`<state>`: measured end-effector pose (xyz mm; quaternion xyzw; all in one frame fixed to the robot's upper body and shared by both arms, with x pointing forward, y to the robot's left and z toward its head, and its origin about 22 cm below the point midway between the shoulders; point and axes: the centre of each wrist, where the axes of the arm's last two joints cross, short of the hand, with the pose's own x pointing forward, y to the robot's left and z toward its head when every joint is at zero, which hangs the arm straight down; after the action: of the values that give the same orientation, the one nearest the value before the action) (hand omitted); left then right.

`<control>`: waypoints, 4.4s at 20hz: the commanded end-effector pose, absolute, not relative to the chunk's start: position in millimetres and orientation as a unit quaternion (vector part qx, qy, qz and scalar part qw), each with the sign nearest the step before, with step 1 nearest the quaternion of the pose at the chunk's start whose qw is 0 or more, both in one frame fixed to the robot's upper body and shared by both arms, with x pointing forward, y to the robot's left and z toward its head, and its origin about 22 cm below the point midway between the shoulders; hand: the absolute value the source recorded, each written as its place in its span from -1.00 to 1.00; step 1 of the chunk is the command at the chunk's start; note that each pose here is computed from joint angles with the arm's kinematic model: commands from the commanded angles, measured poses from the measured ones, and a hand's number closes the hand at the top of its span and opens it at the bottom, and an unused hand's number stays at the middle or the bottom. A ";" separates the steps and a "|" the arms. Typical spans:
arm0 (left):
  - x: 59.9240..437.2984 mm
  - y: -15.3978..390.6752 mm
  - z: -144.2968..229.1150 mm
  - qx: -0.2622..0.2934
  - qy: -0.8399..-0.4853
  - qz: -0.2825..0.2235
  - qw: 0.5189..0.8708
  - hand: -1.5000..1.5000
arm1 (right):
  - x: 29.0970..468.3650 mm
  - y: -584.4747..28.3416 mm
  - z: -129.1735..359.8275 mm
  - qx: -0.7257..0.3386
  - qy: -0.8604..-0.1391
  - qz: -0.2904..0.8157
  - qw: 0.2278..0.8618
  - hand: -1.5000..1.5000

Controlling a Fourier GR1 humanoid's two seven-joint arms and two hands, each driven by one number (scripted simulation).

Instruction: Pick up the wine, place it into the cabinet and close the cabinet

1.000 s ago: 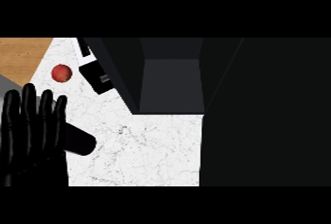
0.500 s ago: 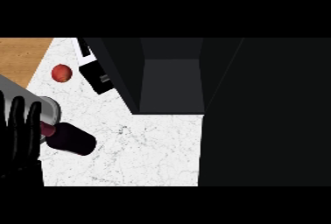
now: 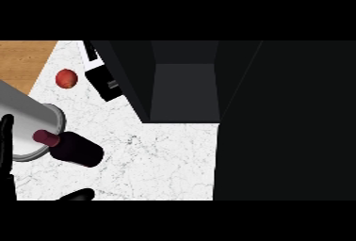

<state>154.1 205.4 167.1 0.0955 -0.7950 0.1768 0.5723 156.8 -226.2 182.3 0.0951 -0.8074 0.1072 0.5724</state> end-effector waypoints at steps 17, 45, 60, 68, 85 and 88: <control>158.0 279.5 124.6 0.068 -0.754 0.223 0.614 -1.00 | 124.7 -222.4 201.8 0.100 -0.819 0.109 0.554 -1.00; 164.4 327.5 -19.1 0.105 -0.731 0.248 0.627 -1.00 | 121.5 -221.2 222.7 0.108 -0.820 0.114 0.550 -1.00; 194.0 313.0 -67.0 0.080 -0.728 0.229 0.641 -1.00 | 120.1 -222.8 222.5 0.104 -0.821 0.118 0.550 -1.00; 205.2 329.6 -61.5 0.075 -0.726 0.232 0.643 -1.00 | 120.9 -220.0 225.3 0.103 -0.825 0.113 0.545 -1.00; 204.5 324.3 -100.7 0.048 -0.719 0.241 0.650 -1.00 | 119.8 -219.3 214.2 0.093 -0.819 0.122 0.553 -1.00; 211.1 327.5 -102.2 0.048 -0.721 0.249 0.645 -1.00 | 136.1 -222.8 212.2 0.096 -0.822 0.125 0.547 -1.00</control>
<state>206.6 324.0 -106.3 0.0542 -0.7197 0.2405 0.6490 153.1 -220.6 204.1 0.0652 -0.8119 0.1233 0.5669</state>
